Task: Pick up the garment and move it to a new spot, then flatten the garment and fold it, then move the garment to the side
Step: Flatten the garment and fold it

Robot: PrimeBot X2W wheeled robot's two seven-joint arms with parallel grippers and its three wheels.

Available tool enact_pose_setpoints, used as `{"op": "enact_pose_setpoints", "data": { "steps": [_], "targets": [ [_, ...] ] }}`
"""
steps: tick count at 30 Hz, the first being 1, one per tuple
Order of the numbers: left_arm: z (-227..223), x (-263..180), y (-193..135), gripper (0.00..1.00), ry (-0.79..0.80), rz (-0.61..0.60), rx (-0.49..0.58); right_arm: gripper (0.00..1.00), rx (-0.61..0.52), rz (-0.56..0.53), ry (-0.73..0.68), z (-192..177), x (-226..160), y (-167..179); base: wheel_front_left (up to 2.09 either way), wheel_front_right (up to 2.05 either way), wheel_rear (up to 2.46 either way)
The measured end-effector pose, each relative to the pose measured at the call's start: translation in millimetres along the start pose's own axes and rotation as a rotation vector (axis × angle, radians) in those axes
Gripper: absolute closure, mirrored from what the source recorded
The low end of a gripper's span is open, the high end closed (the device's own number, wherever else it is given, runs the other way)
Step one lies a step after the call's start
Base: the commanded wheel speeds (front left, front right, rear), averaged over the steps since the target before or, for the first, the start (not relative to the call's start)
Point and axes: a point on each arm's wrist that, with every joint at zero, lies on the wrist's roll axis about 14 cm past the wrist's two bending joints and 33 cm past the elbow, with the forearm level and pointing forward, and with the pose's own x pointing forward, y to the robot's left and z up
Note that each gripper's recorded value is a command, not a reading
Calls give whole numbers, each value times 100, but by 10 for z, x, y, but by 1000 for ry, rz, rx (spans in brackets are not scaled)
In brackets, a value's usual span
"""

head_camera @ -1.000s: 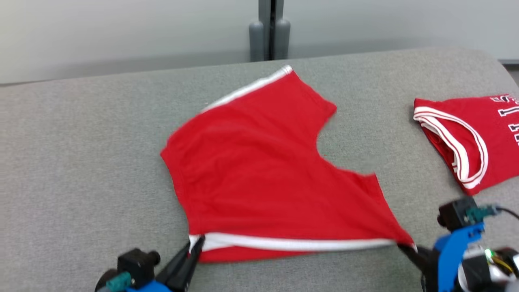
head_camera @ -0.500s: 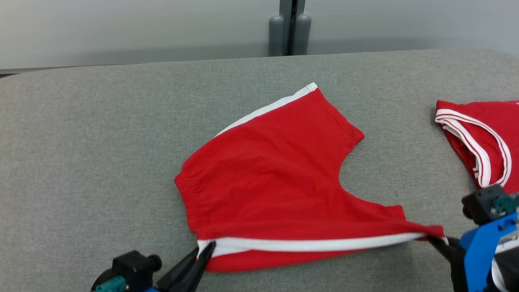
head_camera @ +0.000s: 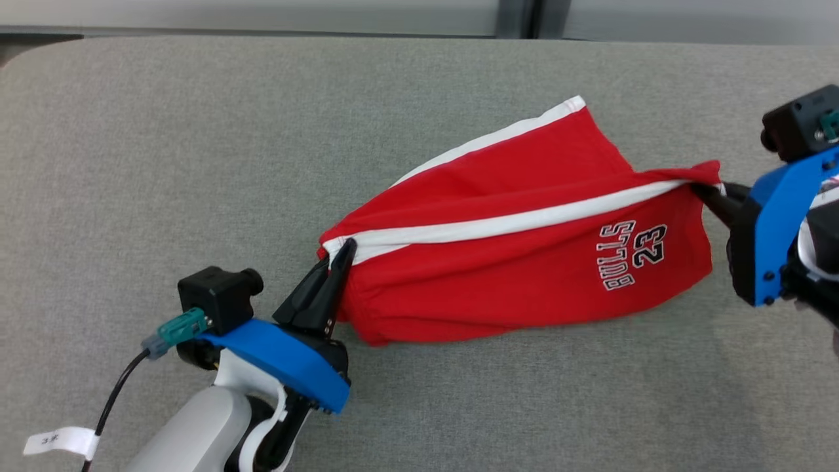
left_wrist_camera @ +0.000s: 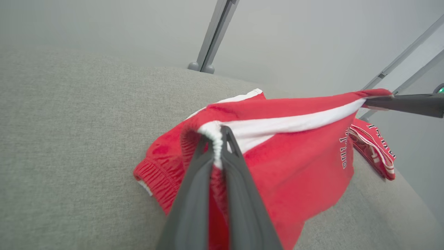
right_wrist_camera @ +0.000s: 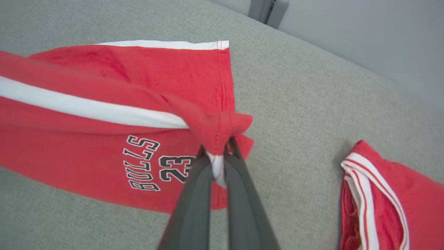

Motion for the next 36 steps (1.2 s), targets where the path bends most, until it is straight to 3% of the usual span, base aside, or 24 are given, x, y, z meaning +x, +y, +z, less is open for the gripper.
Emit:
{"op": "enact_pose_setpoints", "data": {
  "steps": [8,18,19,20,21,23,25,36],
  "targets": [
    [-173,208,310,100,5,101,-84,100,-40,36,-40,320,605,27,0,0,0],
    [-311,349,601,100,1,183,-108,100,-45,70,-34,371,1149,112,0,0,0],
    [-323,360,616,100,3,186,-106,85,-44,75,-25,351,1188,127,0,0,0],
    [-343,373,612,100,8,183,-112,59,-40,80,-14,321,1224,139,0,0,0],
    [-369,382,611,100,14,183,-121,0,-38,84,-4,296,1255,151,0,0,0],
    [-401,396,612,69,23,182,-125,0,-35,87,4,268,1297,158,0,0,0],
    [-408,406,617,0,25,182,-126,0,-31,91,4,266,1319,163,0,0,0],
    [-374,230,559,0,-18,191,-144,0,-4,124,-76,372,1122,237,0,0,0]
  ]
}}
